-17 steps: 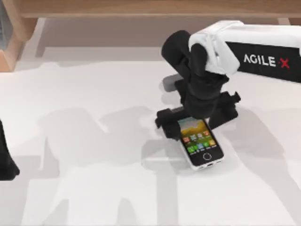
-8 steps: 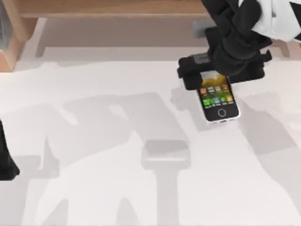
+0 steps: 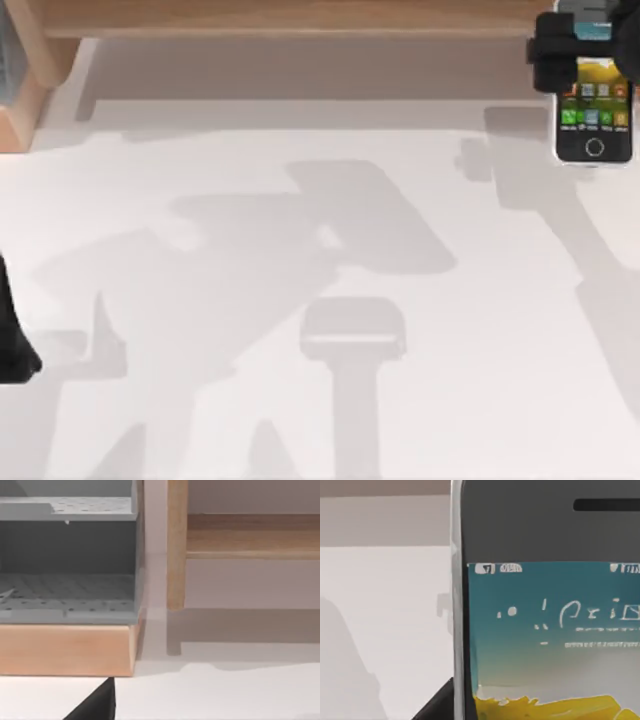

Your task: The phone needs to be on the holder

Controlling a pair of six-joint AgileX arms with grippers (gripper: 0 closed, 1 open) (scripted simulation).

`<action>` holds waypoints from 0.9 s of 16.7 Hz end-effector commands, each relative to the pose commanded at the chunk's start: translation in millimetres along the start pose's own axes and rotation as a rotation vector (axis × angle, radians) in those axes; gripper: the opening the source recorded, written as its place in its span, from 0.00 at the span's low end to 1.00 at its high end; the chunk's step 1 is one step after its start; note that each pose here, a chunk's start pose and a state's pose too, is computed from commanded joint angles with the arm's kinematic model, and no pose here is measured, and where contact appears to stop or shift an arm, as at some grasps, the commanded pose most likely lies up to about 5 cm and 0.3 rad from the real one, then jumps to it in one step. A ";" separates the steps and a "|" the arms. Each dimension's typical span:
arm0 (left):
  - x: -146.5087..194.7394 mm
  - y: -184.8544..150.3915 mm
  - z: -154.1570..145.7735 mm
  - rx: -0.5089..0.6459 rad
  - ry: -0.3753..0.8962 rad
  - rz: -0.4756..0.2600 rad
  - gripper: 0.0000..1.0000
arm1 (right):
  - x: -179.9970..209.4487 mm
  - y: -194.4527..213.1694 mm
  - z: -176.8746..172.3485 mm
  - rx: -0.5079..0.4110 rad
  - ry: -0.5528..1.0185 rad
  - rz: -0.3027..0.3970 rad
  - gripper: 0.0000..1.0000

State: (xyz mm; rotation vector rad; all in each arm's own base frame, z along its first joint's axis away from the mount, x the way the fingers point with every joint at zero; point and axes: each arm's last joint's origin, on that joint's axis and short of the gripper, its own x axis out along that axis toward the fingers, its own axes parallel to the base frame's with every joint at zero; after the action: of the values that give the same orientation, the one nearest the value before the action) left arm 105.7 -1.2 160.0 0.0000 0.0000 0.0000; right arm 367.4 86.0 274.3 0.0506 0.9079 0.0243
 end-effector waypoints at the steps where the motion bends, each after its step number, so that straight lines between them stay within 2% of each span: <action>1: 0.0 0.0 0.0 0.000 0.000 0.000 1.00 | -3.6 -14.4 0.1 0.025 -0.040 -0.021 0.00; 9: 0.0 0.0 0.0 0.000 0.000 0.000 1.00 | -16.2 -121.8 -30.6 0.179 -0.315 -0.227 0.00; 15: 0.0 0.0 0.0 0.000 0.000 0.000 1.00 | -16.4 -174.3 -72.0 0.239 -0.444 -0.372 0.00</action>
State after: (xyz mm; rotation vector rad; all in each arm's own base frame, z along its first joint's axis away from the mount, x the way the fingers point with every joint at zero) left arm 105.7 -1.2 160.0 0.0000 0.0000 0.0000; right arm 300.5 -86.4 233.5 0.1046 0.4616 -0.4273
